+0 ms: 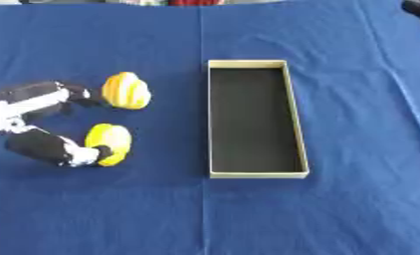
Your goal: Pick up objects on the table and place them in the box.
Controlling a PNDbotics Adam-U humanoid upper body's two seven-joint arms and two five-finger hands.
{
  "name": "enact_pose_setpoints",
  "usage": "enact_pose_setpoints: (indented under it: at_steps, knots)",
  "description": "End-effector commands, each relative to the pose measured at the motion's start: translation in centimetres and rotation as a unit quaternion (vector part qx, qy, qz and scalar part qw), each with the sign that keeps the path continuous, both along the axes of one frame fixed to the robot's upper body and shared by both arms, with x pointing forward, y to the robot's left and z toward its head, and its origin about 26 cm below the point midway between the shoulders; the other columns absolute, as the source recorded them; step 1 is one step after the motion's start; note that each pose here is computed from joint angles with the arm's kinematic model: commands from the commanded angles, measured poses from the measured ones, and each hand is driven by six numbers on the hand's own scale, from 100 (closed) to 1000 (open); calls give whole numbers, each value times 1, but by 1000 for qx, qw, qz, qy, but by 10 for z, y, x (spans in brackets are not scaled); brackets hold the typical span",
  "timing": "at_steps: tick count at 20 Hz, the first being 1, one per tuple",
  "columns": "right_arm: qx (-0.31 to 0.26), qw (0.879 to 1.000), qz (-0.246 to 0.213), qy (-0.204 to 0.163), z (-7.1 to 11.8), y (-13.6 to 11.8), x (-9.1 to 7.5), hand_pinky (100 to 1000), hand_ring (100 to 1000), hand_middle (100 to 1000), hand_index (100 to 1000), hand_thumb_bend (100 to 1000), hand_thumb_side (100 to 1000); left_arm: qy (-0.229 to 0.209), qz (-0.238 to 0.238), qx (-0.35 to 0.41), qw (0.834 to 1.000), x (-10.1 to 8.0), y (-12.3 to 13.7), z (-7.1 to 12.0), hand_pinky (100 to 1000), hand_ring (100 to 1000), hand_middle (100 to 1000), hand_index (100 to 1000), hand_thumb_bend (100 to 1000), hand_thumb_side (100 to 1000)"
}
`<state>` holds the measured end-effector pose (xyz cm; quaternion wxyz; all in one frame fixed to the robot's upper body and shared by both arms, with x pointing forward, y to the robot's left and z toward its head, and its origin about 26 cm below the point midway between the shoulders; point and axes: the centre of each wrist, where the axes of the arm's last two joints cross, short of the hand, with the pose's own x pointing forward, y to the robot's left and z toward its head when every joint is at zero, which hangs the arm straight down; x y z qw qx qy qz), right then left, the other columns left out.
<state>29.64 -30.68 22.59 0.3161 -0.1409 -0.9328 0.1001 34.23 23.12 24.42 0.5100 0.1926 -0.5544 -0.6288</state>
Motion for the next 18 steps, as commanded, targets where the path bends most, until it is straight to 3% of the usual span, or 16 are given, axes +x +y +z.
enact_pose_setpoints:
  at_steps: [1,17,18]
  knots:
    - [-3,1000,3,-9,6,1,-3,867,849,806,845,100,756,-2,5,11,1000,4,5,2,851,924,858,902,444,302]
    - [12,1000,3,1,0,2,-3,866,846,802,845,100,759,-1,30,42,999,27,8,-25,817,892,792,865,375,247]
    - [13,1000,3,1,0,2,-3,866,845,800,845,100,757,-4,29,43,999,28,8,-24,769,805,734,779,335,246]
